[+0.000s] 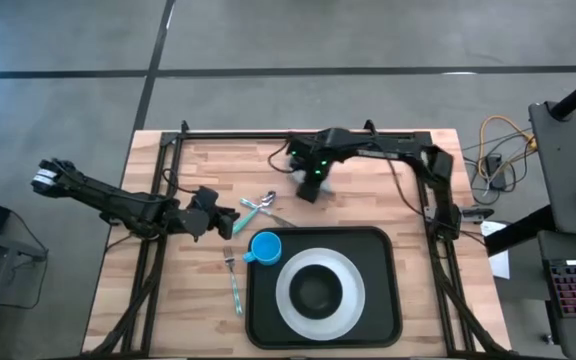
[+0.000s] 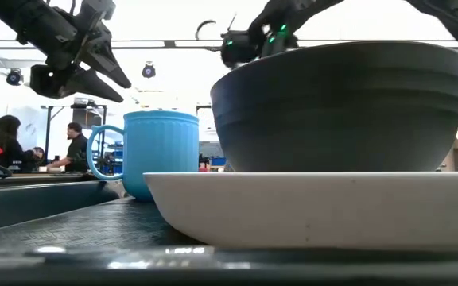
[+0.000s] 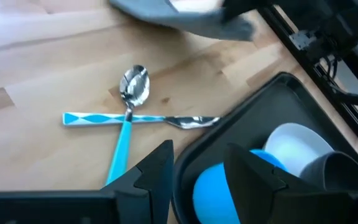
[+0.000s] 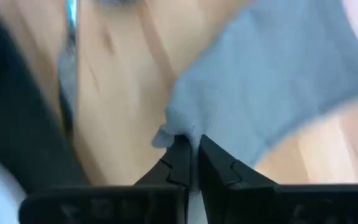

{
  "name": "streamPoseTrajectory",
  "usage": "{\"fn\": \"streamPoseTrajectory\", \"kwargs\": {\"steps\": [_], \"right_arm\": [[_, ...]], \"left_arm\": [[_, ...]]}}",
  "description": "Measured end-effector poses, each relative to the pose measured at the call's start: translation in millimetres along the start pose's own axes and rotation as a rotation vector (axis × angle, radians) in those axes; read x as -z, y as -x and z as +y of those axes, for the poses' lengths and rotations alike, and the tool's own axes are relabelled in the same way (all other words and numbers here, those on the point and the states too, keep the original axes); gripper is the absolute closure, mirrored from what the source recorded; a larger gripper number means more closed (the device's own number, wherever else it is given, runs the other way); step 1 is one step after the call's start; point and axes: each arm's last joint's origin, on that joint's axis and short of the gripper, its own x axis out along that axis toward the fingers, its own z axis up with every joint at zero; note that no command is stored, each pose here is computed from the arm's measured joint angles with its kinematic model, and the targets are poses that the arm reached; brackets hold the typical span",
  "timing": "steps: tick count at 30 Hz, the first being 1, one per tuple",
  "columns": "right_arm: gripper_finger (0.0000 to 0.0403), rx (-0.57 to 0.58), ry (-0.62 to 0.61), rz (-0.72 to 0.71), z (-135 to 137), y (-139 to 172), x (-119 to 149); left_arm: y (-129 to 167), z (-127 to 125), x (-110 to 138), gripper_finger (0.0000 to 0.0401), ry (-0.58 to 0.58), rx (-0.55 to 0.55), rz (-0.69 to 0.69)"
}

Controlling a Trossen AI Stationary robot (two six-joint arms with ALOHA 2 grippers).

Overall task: Set up tray
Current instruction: Put the gray napkin on the black tray to the right side of the white plate

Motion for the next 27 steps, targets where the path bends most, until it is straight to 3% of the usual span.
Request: {"fn": "streamPoseTrajectory", "kwargs": {"steps": [6, 13, 17, 27], "right_arm": [[0.0394, 0.012, -0.002, 0.162, -9.7, 23.6, 51.2], [0.0394, -0.054, -0.143, 0.345, -13.7, 3.8, 119.2], [0.0394, -0.118, -0.237, 0.346, -2.8, -4.3, 148.2], [0.0394, -0.278, -0.385, 0.319, 38.7, 19.5, 200.8]], "left_arm": [[-0.5, 0.9, -1.7, 0.0279, -0.011, -0.020, -0.035], [-2.1, 2.6, -4.7, 0.0279, -0.020, -0.038, -0.056], [-2.8, 3.2, -5.8, 0.0279, -0.022, -0.044, -0.060], [-4.0, 4.4, -7.7, 0.0279, -0.060, -0.054, -0.065]]}}
